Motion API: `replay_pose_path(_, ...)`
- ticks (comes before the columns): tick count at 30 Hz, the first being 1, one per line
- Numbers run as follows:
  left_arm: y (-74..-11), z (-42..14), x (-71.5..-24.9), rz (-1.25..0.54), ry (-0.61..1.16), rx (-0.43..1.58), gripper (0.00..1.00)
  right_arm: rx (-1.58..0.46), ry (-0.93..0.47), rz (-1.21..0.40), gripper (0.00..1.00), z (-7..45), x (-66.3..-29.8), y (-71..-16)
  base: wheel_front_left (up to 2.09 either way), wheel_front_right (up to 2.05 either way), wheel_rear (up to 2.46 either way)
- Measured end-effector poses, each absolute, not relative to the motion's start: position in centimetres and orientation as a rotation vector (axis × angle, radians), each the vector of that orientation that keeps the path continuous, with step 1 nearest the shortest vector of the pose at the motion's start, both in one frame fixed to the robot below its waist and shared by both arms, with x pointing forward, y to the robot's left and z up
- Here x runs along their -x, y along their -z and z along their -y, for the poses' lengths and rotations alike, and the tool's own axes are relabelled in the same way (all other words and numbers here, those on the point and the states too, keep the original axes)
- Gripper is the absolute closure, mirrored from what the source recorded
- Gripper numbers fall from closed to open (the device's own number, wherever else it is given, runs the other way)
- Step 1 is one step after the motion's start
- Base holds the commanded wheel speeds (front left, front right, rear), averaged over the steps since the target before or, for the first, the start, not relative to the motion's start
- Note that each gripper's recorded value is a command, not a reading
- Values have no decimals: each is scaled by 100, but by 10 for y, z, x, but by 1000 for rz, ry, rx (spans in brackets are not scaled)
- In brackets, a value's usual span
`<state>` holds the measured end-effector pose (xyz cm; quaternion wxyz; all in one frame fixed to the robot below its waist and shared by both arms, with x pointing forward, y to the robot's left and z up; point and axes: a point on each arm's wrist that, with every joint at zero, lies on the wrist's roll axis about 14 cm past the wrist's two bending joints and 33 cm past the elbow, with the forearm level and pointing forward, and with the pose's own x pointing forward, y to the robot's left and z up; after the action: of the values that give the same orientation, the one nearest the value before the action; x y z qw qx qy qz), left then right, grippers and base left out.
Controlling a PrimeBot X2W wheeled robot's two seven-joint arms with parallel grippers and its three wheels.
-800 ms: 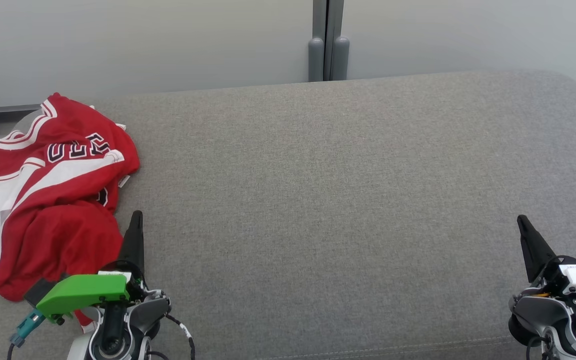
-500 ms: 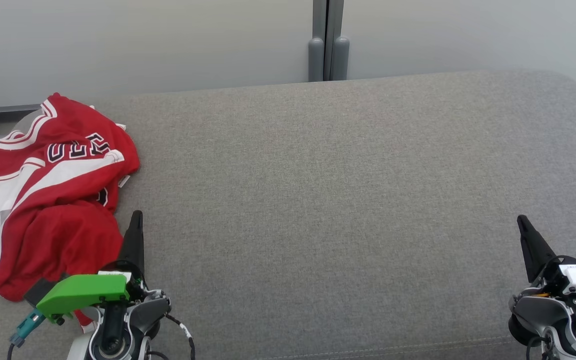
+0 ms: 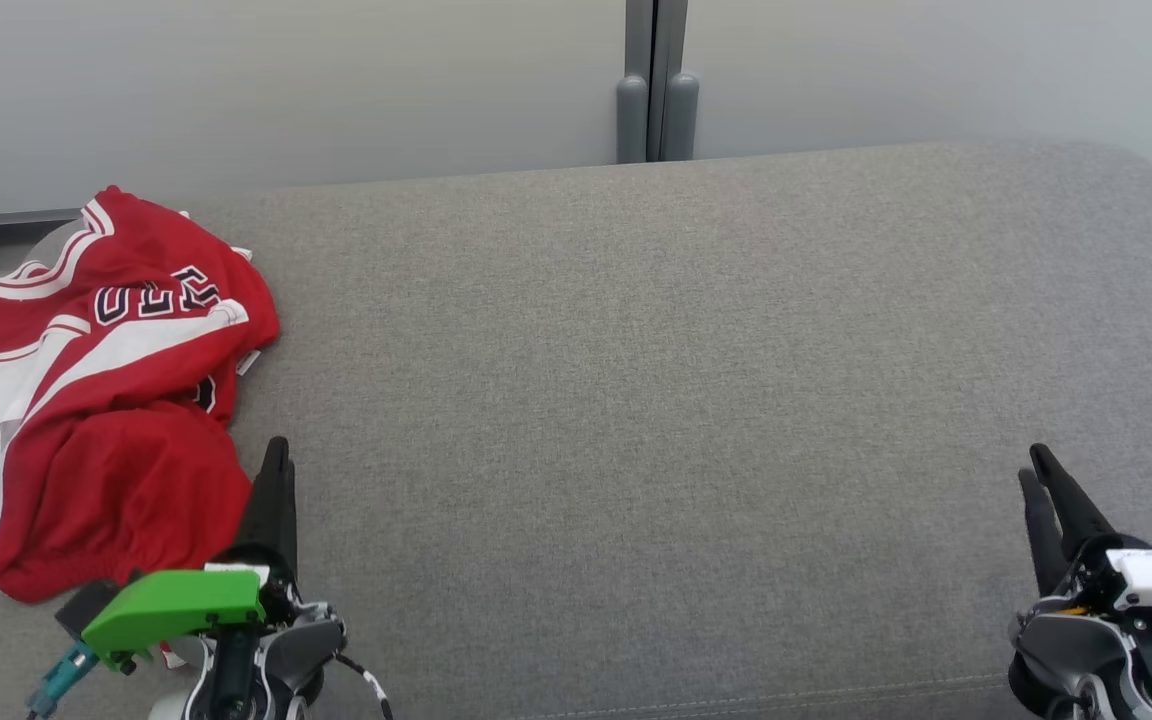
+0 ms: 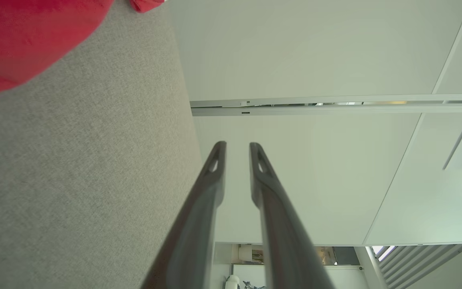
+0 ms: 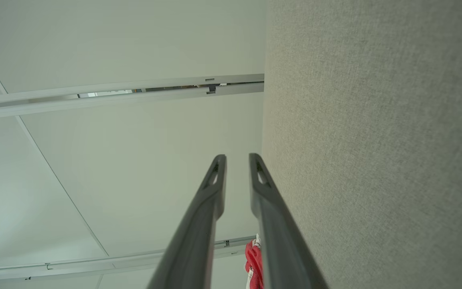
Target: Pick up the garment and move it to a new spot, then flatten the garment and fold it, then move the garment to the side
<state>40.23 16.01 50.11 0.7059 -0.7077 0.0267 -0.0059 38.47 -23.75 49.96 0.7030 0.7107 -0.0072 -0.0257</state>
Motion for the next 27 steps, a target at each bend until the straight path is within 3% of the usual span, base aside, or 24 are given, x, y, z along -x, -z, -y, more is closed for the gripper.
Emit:
replay_pose_path(5, -474, -160, -388, -118, -50, 1568, 0, -1599, 112, -40, 0, 231, -373, -475, 0, 0, 0)
replay_pose_path(14, -479, -161, -387, -92, -47, 1527, 0, -1558, 116, -36, 0, 223, -375, -477, 0, 0, 0)
replay_pose_path(27, -496, -164, -387, -42, -25, 1299, 0, -1317, 88, -16, 0, 215, -380, -491, 0, 0, 0)
